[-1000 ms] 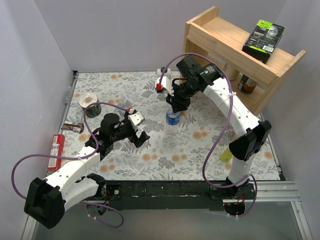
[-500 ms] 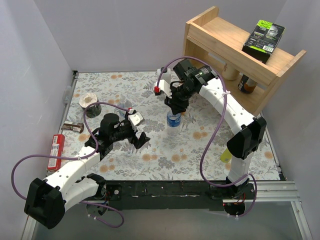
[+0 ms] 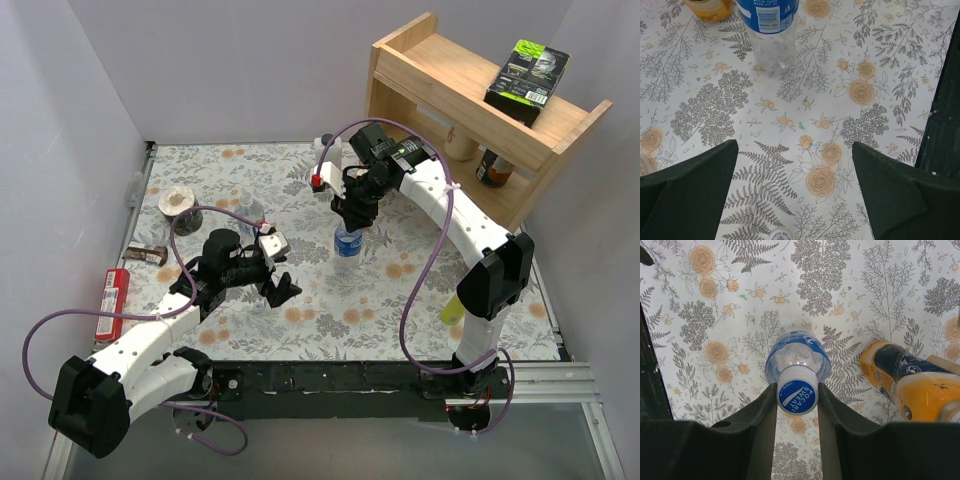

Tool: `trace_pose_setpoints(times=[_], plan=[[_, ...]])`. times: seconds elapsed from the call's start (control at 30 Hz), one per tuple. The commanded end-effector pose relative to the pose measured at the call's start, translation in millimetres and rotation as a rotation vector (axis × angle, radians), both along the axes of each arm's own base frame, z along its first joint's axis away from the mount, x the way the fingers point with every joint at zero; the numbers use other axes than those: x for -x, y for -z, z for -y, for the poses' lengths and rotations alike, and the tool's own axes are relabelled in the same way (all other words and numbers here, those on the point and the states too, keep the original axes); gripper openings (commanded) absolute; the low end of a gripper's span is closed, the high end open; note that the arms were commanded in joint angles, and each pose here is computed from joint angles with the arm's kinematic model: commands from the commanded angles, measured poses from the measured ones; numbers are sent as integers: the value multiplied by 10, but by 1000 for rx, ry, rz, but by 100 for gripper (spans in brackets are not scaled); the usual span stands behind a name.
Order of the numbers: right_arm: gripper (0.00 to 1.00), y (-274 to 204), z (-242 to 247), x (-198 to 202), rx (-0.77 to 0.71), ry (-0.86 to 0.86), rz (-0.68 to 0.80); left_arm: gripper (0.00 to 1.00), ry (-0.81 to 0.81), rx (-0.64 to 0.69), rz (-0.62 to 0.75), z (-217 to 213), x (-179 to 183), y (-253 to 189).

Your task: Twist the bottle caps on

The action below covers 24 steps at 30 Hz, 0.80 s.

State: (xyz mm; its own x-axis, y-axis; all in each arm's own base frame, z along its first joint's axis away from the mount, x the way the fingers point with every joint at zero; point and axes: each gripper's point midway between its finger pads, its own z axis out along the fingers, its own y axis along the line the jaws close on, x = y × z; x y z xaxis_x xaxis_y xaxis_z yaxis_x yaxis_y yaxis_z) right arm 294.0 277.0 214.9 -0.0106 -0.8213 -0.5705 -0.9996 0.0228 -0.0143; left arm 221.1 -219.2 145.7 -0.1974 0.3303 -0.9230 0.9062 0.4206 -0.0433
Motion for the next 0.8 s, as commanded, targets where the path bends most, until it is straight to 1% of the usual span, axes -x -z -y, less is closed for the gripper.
trace_pose_setpoints(times=[0.0,0.07,0.33,0.4,0.67,0.73,0.77], plan=[[44,0,39,-5,6,18,12,98,40,4,5,-9,87,6],[48,-12,34,-7,2,17,15,98,48,4,4,-3,95,11],[53,-52,9,8,-15,17,10,98,47,5,15,-5,77,6],[56,-67,5,-3,-18,18,15,98,50,7,14,-6,83,6],[61,-180,-38,-39,-46,25,37,98,61,15,-1,16,99,-5],[62,-320,-96,-35,-86,12,47,98,43,33,-4,35,58,-111],[64,-386,-126,-32,-106,7,49,98,37,42,0,49,28,-196]])
